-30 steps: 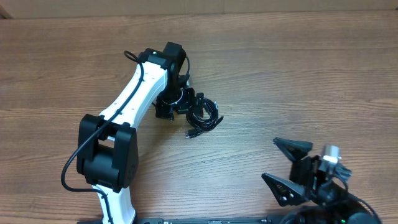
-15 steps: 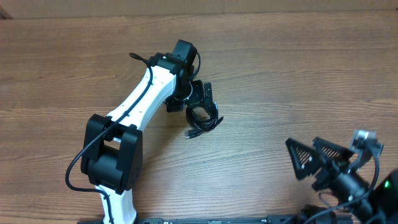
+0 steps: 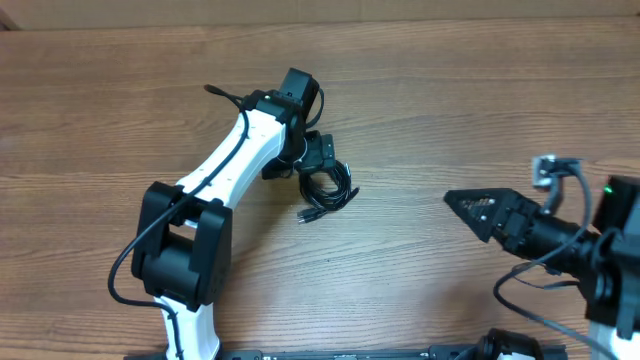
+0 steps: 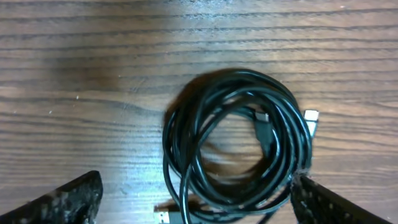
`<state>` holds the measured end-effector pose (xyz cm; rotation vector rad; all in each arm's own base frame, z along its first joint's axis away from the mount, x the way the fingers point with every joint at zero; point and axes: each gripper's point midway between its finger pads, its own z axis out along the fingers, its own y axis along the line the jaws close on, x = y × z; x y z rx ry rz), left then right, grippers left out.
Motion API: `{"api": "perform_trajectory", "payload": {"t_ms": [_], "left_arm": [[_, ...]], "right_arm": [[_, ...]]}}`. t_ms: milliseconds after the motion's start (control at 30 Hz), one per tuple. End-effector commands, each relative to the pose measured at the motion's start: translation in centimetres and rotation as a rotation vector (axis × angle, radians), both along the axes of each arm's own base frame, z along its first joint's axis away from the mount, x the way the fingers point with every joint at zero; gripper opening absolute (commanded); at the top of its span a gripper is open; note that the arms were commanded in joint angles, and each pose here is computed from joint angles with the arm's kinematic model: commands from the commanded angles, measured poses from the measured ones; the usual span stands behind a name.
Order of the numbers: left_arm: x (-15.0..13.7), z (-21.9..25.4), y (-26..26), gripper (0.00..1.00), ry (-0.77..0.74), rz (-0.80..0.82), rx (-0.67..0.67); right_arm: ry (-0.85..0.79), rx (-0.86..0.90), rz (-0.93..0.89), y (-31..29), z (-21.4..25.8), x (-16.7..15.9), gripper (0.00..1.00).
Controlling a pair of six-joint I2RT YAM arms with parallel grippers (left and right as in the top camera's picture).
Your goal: Untangle cables
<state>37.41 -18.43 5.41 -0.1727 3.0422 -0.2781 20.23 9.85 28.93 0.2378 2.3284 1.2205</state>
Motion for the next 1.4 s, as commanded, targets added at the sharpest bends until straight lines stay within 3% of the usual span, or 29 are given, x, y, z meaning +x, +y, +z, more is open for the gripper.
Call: {"api": "perform_trajectory", "payload": {"t_ms": [0, 67, 200, 333, 633, 833, 867, 900, 1133, 1367], "left_arm": [[-0.7, -2.1, 0.1, 0.86, 0.052, 0.014, 0.016], [-0.8, -2.3, 0.1, 0.83, 0.058, 0.014, 0.017], [-0.8, -2.3, 0.2, 0.66, 0.058, 0.014, 0.019], [-1.0, -2.3, 0.3, 0.72, 0.064, 0.013, 0.024], [-1.3, -3.7, 0.8, 0.64, 0.059, 0.017, 0.046], [-1.3, -3.8, 1.0, 0.31, 0.056, 0.018, 0.057], [-1.2, -3.8, 1.0, 0.23, 0.054, 0.018, 0.056], [-1.2, -3.7, 1.0, 0.04, 0.053, 0.019, 0.055], [-0.4, -0.7, -0.2, 0.04, 0.03, -0.082, -0.016], [0.8, 8.6, -1.5, 0.04, -0.062, -0.093, -0.095]], "right_arm": [[0.029, -0.047, 0.051, 1.0, -0.7, -0.3, 0.88], [0.084, -0.066, 0.1, 2.1, -1.8, -0.5, 0.86], [0.195, -0.14, 0.079, 2.5, -4.1, 0.0, 0.86], [0.271, -0.161, 0.101, 3.9, -5.4, 0.4, 0.86], [0.285, -0.159, 0.249, 8.9, -6.5, 0.9, 0.87], [0.284, -0.167, 0.309, 10.8, -7.2, 1.0, 0.95], [0.295, -0.164, 0.303, 10.8, -7.3, 1.0, 0.97], [0.306, -0.159, 0.295, 10.8, -7.3, 1.0, 0.99], [0.312, -0.165, 0.292, 10.7, -7.5, 0.9, 1.0], [0.316, -0.229, 0.245, 9.7, -8.3, 1.4, 1.0]]}}
